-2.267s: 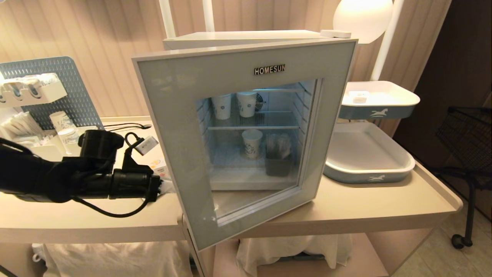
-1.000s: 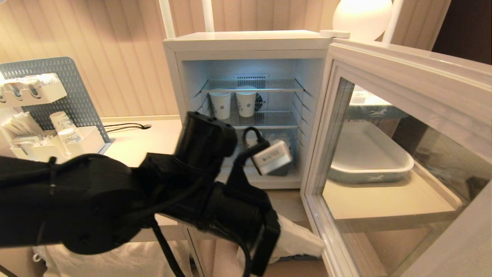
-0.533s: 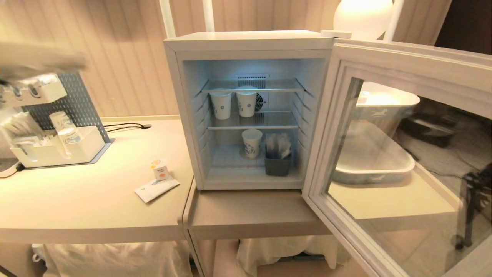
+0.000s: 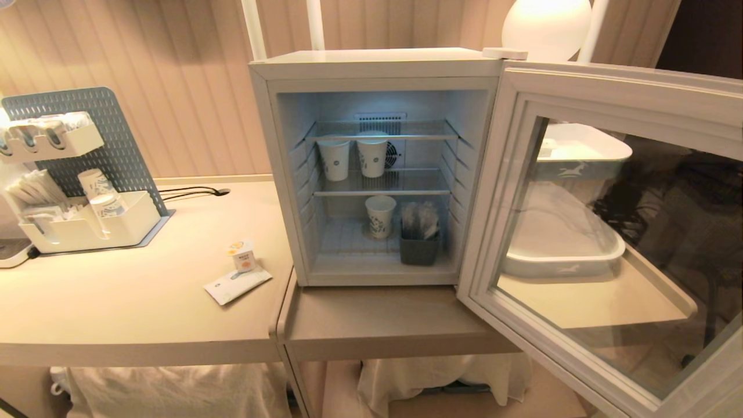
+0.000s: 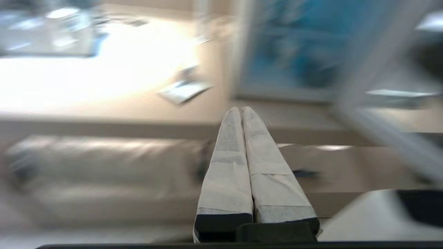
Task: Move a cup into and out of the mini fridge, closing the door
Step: Put the yoghurt in the freezer
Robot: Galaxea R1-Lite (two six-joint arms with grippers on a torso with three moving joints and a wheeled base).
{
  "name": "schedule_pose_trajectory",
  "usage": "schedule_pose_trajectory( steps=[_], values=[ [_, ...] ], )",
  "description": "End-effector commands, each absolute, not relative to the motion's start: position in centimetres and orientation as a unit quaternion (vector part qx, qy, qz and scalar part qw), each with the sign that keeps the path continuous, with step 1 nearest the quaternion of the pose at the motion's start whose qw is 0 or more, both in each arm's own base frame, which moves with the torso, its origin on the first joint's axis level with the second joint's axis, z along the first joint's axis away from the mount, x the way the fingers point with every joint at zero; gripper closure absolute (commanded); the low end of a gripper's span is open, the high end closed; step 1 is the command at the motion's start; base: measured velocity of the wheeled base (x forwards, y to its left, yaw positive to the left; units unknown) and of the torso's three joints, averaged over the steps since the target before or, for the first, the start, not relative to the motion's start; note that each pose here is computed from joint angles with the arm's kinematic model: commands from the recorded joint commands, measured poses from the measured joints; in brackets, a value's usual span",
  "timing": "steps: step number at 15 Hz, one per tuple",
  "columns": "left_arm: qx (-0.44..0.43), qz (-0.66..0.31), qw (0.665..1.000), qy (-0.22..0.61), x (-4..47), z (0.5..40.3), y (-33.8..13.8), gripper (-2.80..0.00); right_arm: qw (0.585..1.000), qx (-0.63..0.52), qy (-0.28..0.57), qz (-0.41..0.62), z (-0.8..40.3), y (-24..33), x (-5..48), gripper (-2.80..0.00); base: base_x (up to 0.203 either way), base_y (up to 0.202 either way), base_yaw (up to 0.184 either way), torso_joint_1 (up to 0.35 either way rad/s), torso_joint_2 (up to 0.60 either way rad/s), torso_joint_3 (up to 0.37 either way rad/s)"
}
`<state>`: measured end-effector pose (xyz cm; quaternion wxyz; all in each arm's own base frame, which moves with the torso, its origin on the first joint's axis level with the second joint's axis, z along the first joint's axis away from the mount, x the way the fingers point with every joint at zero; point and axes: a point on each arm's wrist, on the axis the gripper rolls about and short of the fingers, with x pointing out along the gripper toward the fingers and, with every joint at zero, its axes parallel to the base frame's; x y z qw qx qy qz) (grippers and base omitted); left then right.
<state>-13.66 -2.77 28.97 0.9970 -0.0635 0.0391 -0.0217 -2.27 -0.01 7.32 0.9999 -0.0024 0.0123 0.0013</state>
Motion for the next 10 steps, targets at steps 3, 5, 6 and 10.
schedule_pose_trajectory(
  steps=[3,5,6,10],
  values=[
    [-0.027,0.045,0.999,0.011,-14.9,26.7,-2.4,0.0,1.0,-0.002,0.013,0.002,7.3,0.0,-2.3,0.0,0.0,0.0,0.0,0.0,0.0,0.0],
    [-0.024,0.025,0.999,0.026,-14.5,26.3,-1.6,0.0,1.0,-0.003,0.013,0.002,7.3,0.0,-2.3,0.0,0.0,0.0,0.0,0.0,0.0,0.0],
    [-0.027,0.04,0.997,0.059,-13.9,25.5,-1.4,0.0,1.0,-0.003,0.013,0.002,7.3,0.0,-2.3,0.0,0.0,0.0,0.0,0.0,0.0,0.0],
    [-0.022,0.009,0.999,0.031,-13.1,25.2,0.6,0.0,1.0,-0.003,0.013,0.002,7.3,0.0,-2.3,0.0,0.0,0.0,0.0,0.0,0.0,0.0]
  ],
)
